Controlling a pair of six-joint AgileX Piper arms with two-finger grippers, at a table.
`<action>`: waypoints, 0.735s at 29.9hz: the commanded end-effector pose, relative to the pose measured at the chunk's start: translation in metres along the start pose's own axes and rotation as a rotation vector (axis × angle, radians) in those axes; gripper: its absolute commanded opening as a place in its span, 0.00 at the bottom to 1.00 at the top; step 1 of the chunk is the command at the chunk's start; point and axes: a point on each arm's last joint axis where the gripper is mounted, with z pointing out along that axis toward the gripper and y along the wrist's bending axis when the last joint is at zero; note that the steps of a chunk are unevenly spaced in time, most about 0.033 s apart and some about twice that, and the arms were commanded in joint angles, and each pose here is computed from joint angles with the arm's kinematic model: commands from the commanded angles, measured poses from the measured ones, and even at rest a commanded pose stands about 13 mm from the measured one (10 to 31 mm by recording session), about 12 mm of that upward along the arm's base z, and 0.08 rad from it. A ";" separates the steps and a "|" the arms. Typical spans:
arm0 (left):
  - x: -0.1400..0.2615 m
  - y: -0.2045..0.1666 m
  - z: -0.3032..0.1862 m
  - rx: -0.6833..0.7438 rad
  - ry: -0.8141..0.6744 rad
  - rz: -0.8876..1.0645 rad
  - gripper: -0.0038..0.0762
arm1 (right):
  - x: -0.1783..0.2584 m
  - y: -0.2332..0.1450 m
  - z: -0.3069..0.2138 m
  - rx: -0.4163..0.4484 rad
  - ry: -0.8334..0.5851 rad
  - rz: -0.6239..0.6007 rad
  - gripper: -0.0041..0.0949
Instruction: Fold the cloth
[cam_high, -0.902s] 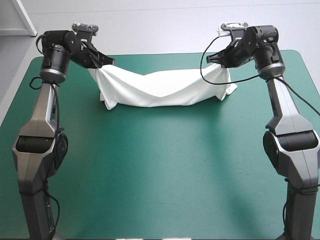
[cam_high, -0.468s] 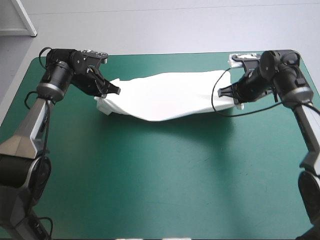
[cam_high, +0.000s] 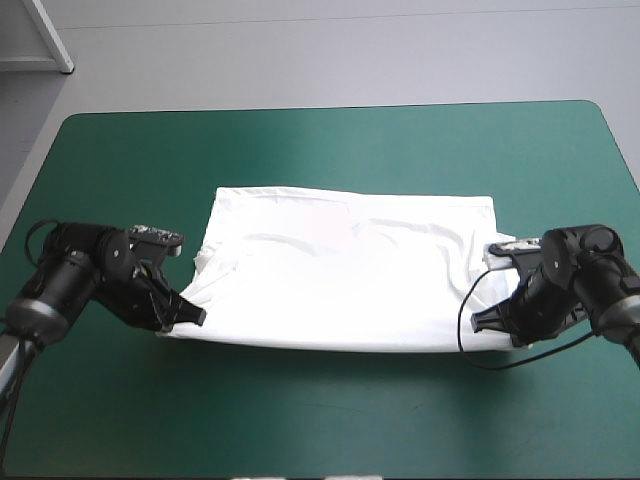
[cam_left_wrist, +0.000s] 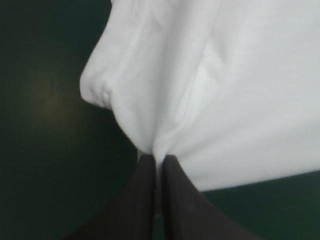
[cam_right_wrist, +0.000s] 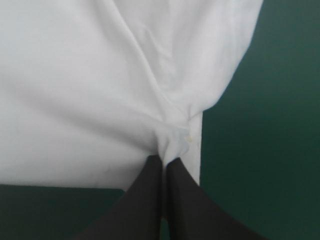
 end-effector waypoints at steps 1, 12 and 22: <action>0.023 -0.002 -0.001 -0.003 -0.019 -0.012 0.04 | 0.017 -0.002 0.001 0.014 -0.004 -0.007 0.03; 0.033 -0.013 0.019 0.116 -0.054 -0.035 0.41 | 0.023 0.015 0.004 -0.164 -0.077 -0.026 0.35; 0.023 -0.013 0.002 0.103 -0.122 -0.021 0.67 | 0.002 0.004 -0.047 -0.047 -0.284 0.009 0.80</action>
